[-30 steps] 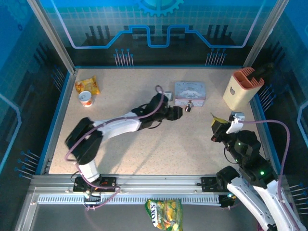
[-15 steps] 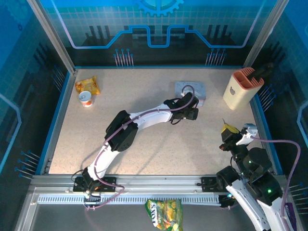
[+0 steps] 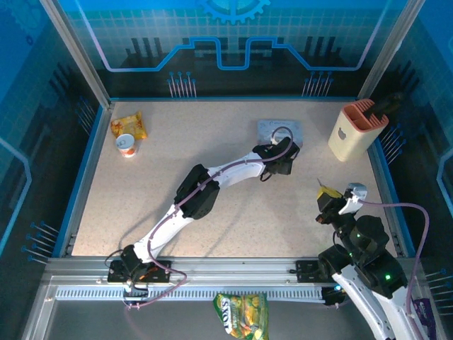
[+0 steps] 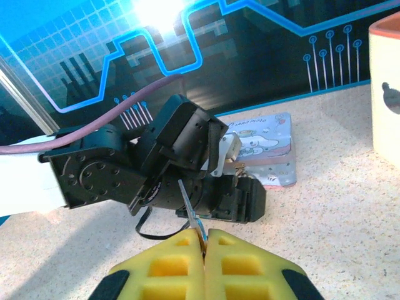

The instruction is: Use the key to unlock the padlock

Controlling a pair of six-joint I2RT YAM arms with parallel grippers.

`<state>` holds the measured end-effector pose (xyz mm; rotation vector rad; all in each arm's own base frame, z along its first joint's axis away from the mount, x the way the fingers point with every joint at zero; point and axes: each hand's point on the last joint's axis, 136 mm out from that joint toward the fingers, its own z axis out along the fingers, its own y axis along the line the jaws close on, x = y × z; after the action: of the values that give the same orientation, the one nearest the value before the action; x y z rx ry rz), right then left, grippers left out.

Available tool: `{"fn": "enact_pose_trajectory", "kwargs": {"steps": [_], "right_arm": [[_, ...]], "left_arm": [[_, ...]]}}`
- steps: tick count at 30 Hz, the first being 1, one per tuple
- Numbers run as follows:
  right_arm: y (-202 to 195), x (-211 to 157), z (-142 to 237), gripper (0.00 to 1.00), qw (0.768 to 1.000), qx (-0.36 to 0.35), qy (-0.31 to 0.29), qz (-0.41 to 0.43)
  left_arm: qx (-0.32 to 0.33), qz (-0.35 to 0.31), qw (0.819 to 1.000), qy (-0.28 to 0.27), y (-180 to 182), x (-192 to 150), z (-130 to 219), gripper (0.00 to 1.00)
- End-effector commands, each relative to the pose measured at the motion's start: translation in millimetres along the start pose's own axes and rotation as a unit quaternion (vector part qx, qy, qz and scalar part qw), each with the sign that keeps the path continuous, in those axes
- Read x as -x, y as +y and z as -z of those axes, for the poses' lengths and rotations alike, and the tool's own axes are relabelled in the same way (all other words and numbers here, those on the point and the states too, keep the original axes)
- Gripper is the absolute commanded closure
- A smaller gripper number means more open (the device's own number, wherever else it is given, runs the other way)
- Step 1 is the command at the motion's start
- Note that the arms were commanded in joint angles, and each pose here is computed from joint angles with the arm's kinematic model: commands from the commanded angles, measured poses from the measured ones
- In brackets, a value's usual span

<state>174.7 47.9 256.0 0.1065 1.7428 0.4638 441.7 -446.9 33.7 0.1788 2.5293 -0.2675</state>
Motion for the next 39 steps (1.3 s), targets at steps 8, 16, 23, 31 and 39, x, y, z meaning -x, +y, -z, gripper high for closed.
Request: {"fn": "enact_pose_trajectory", "kwargs": {"steps": [8, 16, 23, 31, 39], "right_arm": [[7.4, 3.5, -1.9, 1.00, 1.000, 0.023, -0.016, -0.008], [11.1, 4.9, -3.9, 1.00, 0.999, 0.032, -0.020, -0.006], [12.2, -2.5, -9.4, 1.00, 0.999, 0.031, 0.003, -0.006], [11.4, -8.5, -17.4, 1.00, 0.999, 0.020, 0.027, -0.017], [13.8, -13.0, -27.2, 1.00, 0.998, 0.011, 0.059, -0.019]], "left_arm": [[0.009, 0.037, 0.999, 0.011, 9.9, 6.6, -16.6, 0.33], [0.004, 0.054, 0.999, 0.005, 13.9, 13.7, -23.5, 0.43], [-0.004, 0.055, 0.998, 0.010, 17.3, 16.9, -26.4, 0.56], [-0.002, 0.037, 0.999, -0.007, 20.7, 24.4, -20.6, 0.64], [-0.006, 0.013, 0.999, -0.035, 34.9, 34.8, -1.5, 0.70]]}}
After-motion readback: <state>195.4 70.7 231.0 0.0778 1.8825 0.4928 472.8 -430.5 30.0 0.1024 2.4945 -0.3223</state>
